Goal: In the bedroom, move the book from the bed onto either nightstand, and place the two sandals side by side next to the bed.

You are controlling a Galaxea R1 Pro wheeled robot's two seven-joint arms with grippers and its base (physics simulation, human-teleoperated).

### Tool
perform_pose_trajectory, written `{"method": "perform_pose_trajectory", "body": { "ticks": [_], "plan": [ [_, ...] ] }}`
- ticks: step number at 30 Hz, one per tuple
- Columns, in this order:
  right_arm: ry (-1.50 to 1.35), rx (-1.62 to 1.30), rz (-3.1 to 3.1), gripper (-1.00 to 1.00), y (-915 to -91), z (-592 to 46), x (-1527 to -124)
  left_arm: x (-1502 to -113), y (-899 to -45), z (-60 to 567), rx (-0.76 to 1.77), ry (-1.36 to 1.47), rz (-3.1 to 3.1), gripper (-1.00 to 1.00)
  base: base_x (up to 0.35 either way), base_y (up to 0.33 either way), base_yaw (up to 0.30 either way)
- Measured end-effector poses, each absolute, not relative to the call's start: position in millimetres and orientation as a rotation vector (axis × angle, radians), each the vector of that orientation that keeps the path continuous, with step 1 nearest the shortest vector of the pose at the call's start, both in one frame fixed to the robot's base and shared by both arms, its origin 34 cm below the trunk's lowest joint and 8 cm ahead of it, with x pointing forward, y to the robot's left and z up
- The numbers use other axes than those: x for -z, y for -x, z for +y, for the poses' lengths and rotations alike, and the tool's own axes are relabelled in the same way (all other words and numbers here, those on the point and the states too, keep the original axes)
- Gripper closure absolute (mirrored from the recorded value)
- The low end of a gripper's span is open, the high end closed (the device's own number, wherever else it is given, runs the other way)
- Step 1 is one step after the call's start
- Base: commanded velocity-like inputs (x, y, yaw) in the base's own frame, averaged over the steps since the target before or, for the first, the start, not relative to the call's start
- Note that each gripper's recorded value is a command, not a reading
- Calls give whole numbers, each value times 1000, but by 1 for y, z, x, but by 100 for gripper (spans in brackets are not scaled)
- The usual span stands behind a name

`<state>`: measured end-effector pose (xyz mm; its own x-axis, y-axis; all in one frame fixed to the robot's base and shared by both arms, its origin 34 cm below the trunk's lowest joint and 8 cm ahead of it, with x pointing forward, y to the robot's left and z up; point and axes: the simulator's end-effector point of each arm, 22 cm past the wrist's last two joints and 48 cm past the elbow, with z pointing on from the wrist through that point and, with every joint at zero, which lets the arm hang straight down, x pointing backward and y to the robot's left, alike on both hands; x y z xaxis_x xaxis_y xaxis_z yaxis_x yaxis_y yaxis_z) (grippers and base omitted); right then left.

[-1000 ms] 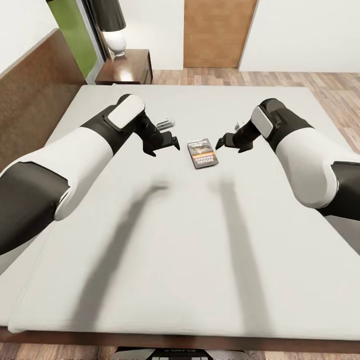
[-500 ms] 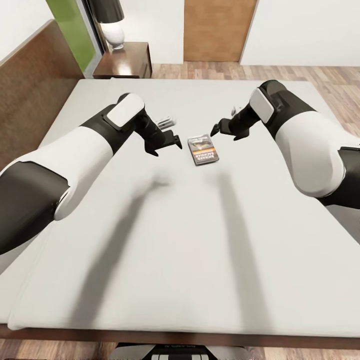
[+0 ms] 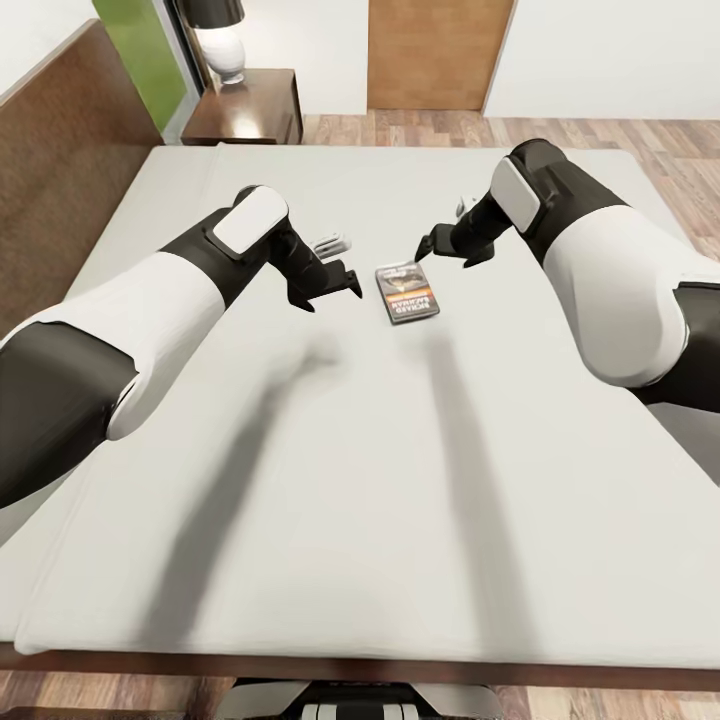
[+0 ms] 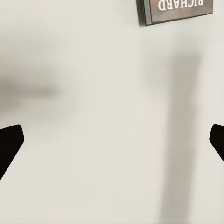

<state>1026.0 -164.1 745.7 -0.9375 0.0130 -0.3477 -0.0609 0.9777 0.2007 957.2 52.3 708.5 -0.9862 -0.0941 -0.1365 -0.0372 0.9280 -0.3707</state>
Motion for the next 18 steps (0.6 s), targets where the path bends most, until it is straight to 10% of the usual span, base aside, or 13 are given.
{"method": "perform_pose_trajectory", "body": {
  "ticks": [18],
  "plan": [
    [33,-115,2782,-100,-1034,-176,-734,-698,-968,63,504,118,2937,-100,0,0,0]
  ]
}}
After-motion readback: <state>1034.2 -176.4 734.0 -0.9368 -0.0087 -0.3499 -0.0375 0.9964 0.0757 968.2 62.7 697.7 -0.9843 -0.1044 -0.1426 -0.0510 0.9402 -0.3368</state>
